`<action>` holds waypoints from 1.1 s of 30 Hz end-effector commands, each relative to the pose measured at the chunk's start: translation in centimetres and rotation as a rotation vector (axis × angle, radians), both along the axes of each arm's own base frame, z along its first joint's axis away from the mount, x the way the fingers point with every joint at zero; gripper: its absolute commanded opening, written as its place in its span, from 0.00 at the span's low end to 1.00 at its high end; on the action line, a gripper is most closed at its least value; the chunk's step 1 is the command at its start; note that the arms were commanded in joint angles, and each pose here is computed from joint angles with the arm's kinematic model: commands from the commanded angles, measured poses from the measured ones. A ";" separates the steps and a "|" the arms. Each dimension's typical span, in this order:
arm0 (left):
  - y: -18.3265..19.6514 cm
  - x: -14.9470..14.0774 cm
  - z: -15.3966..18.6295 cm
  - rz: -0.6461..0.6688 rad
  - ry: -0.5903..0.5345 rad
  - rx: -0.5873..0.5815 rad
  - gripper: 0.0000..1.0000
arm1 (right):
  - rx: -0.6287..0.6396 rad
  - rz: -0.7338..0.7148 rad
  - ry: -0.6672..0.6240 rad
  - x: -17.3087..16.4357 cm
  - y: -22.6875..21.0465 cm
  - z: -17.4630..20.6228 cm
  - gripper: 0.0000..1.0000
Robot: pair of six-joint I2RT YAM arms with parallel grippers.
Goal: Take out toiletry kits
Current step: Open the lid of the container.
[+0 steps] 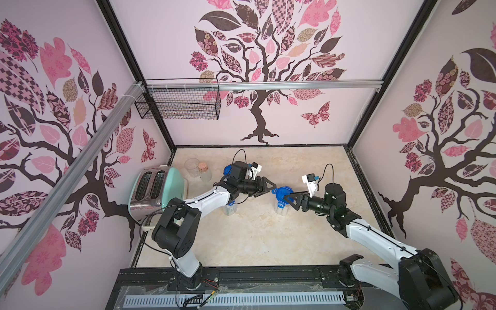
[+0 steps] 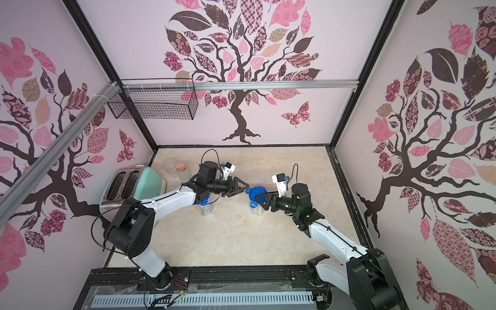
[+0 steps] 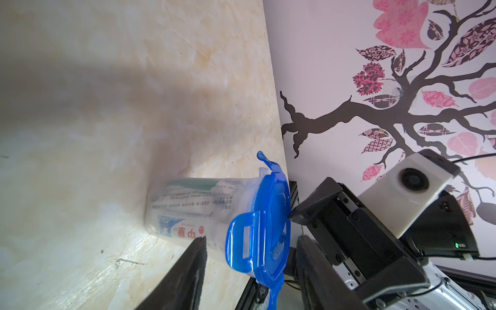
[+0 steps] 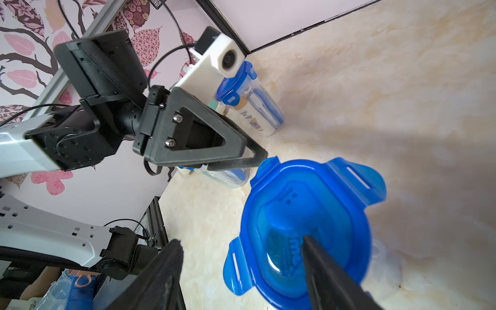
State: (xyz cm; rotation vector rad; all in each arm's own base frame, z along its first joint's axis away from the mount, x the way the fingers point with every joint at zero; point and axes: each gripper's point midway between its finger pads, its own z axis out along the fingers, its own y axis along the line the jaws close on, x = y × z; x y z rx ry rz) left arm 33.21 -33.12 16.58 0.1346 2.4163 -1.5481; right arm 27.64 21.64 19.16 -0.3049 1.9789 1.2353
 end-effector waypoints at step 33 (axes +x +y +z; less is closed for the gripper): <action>-0.7 -1.2 0.1 -0.051 -0.054 0.063 0.33 | 0.020 0.047 0.029 -0.3 0.6 -1.1 0.73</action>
